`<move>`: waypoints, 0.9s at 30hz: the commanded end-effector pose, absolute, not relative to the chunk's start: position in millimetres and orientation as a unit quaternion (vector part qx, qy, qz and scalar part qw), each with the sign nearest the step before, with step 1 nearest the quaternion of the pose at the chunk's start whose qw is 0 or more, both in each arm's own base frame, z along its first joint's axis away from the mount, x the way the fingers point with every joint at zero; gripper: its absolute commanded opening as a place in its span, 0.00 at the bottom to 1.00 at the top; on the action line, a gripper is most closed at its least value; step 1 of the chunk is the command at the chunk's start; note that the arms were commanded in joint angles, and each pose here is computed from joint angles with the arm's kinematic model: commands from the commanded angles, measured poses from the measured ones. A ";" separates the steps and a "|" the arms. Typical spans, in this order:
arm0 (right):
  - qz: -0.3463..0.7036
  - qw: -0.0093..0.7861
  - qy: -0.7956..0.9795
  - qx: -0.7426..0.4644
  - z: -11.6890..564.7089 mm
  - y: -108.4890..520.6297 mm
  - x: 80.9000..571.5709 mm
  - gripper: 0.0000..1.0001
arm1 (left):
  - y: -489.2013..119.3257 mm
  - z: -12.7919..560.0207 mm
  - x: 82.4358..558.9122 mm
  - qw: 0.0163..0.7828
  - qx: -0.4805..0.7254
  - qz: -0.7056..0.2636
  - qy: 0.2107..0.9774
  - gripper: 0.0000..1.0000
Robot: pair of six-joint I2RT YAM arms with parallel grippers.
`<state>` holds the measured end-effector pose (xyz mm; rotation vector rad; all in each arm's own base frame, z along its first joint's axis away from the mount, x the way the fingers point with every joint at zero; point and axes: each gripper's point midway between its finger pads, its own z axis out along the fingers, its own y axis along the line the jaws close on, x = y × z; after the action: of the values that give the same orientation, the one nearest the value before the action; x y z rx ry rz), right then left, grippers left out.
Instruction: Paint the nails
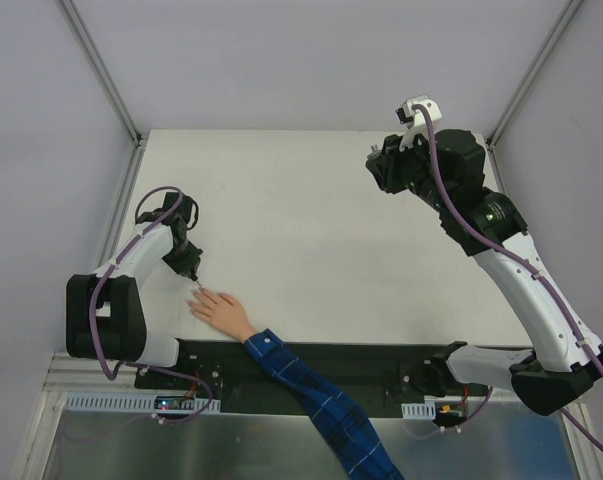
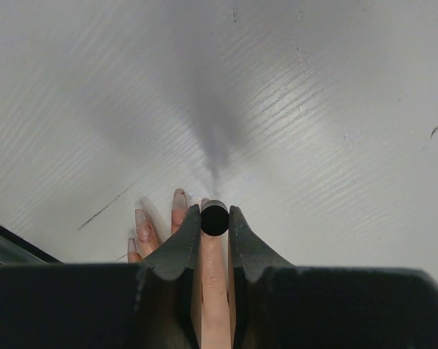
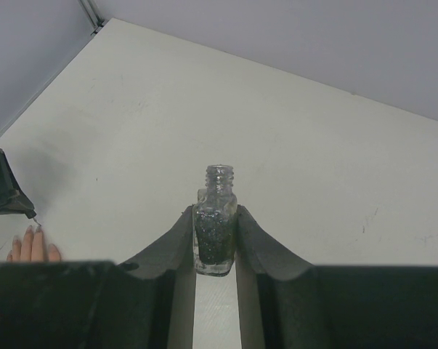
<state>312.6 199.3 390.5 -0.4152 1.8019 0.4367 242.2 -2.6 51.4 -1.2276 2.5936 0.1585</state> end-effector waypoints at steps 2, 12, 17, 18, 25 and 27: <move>0.205 0.604 0.750 -0.172 411.2 197.8 305.6 0.00 | 0.7 51.0 237.3 0.125 -0.423 0.063 0.895 0.00; 0.208 0.603 0.750 -0.174 410.7 199.0 305.4 0.00 | 2.2 46.2 222.4 0.120 -0.426 0.068 0.894 0.00; 0.207 0.603 0.750 -0.173 410.2 198.2 304.6 0.00 | 0.8 51.1 226.7 0.125 -0.424 0.061 0.895 0.00; 0.208 0.603 0.750 -0.174 410.2 198.4 304.4 0.00 | 0.6 53.6 229.9 0.129 -0.422 0.059 0.895 0.00; 0.210 0.602 0.751 -0.171 409.4 198.8 305.0 0.00 | -4.8 59.3 238.9 0.132 -0.415 0.043 0.899 0.00; 0.212 0.602 0.750 -0.172 410.3 199.6 304.1 0.00 | -5.2 59.5 239.9 0.132 -0.413 0.042 0.900 0.00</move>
<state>310.1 200.9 390.0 -0.4235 1.8017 0.4520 235.2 -4.2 48.7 -1.2211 2.6126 0.1528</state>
